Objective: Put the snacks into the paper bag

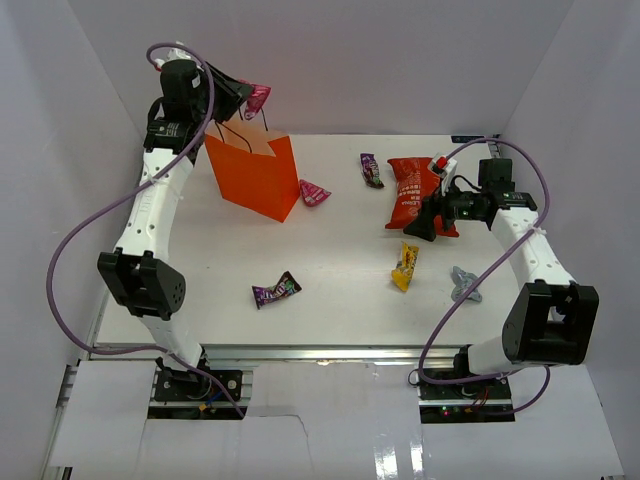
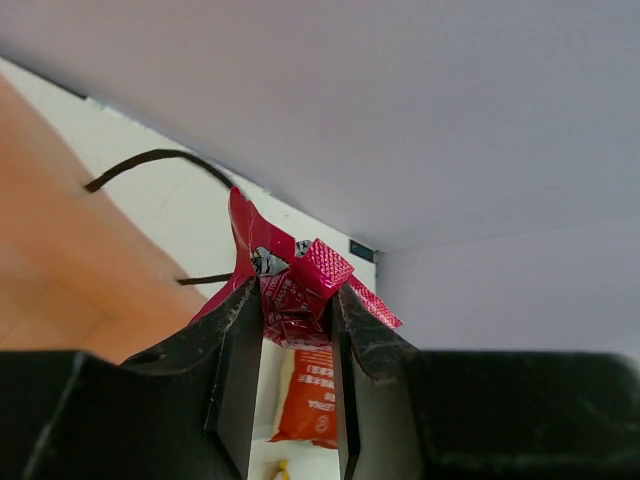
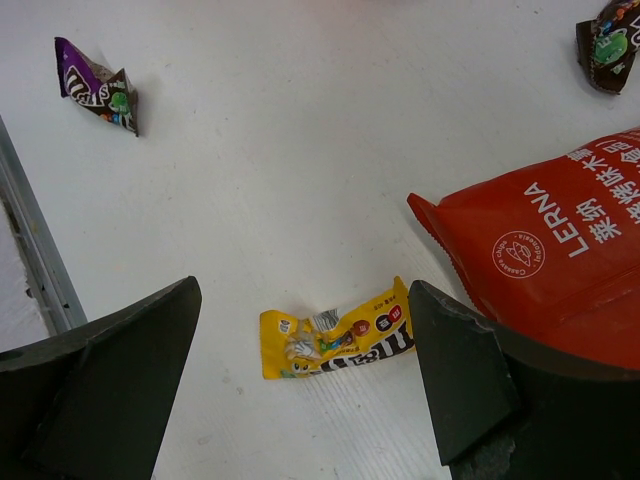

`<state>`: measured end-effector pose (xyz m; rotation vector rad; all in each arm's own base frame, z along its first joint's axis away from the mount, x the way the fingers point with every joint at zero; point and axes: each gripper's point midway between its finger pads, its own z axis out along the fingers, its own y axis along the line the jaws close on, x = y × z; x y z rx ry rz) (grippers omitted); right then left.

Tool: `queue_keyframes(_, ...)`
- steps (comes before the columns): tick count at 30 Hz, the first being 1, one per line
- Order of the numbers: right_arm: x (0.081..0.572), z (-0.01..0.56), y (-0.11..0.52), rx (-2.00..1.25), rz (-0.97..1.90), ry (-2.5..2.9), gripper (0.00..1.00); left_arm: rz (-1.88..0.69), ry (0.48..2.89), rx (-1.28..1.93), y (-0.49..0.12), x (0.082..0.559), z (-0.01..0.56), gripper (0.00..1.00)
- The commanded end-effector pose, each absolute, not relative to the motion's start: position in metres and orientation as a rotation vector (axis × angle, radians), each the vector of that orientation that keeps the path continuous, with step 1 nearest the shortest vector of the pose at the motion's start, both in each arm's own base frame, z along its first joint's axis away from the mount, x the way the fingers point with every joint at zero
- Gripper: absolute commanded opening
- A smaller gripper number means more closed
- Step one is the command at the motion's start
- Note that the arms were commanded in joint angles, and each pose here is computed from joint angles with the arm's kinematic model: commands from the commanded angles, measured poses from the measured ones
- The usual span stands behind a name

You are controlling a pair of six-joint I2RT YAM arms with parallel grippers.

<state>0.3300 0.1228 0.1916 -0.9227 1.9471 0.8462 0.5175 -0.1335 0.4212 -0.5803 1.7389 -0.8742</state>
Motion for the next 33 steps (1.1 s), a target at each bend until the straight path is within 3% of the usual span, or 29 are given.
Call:
queue_keyframes(1,0.323,0.199,0.126,-0.945,0.849,1.907,0.9,-0.799,1.706,-0.547,-0.122,0.502,0.436,0.03)
queue_keyframes(8,0.326,0.2,0.126,-0.947,0.85,1.902,0.9,-0.748,1.768,-0.545,-0.119,0.499,0.407,0.07)
queue_keyframes(14,0.328,0.201,0.126,-0.948,0.851,1.898,0.9,-0.697,1.809,-0.565,-0.113,0.496,0.385,0.19)
queue_keyframes(18,0.328,0.202,0.127,-0.95,0.851,1.894,0.9,-0.693,1.812,-0.565,-0.113,0.498,0.383,0.4)
queue_keyframes(19,0.328,0.202,0.127,-0.948,0.852,1.895,0.9,-0.696,1.803,-0.562,-0.113,0.498,0.387,0.5)
queue_keyframes(23,0.328,0.202,0.127,-0.951,0.857,1.89,0.9,-0.705,1.794,-0.554,-0.115,0.502,0.393,0.66)
queue_keyframes(26,0.327,0.202,0.127,-0.948,0.862,1.892,0.9,-0.709,1.784,-0.548,-0.115,0.504,0.399,0.75)
queue_keyframes(33,0.327,0.201,0.131,-0.976,0.863,1.892,0.9,-0.716,1.728,-0.469,-0.117,0.502,0.431,0.82)
